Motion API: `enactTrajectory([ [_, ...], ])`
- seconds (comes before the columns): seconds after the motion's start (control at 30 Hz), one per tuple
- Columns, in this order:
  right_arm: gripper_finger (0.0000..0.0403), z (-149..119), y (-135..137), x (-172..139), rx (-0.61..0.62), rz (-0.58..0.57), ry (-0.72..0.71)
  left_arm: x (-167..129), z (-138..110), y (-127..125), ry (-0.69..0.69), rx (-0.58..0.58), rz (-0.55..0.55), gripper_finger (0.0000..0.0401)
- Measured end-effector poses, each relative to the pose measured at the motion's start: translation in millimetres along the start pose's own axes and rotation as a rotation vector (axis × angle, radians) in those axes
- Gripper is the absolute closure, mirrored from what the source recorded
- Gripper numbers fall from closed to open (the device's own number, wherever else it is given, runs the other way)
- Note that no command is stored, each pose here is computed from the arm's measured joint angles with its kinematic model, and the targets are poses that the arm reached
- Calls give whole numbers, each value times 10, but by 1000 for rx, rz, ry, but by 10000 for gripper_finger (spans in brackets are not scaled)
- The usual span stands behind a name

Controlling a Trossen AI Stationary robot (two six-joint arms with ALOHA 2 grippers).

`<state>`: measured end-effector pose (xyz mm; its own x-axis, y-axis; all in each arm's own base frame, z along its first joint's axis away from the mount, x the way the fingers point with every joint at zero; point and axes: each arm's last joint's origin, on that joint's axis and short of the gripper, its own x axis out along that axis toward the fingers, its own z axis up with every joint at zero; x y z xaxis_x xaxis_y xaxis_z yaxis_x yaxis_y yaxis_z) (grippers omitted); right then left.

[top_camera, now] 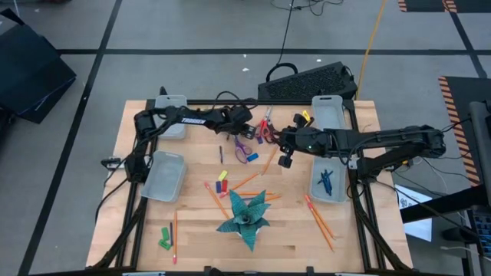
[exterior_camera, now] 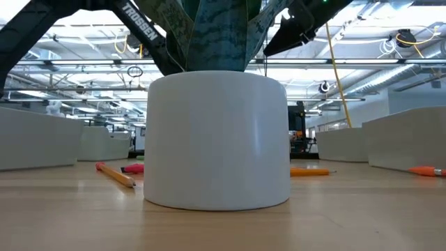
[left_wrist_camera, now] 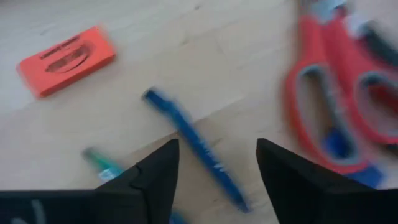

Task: Sort crayons/erasers/pens/pencils in bins
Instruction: Put the blue crayon into the bottom right gray bin

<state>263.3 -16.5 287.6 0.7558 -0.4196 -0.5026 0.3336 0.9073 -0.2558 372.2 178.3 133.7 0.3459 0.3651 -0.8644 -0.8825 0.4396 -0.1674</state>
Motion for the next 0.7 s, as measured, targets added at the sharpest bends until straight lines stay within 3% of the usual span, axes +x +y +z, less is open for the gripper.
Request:
enactTrajectory([
  [0.33, 314, -5, 2, 1, -1, 3, 5, -5, -34, 74, 31, 21, 82, 304],
  [0.7, 314, -4, 1, 1, -1, 4, 4, -31, -68, 111, 73, 40, 119, 384],
])
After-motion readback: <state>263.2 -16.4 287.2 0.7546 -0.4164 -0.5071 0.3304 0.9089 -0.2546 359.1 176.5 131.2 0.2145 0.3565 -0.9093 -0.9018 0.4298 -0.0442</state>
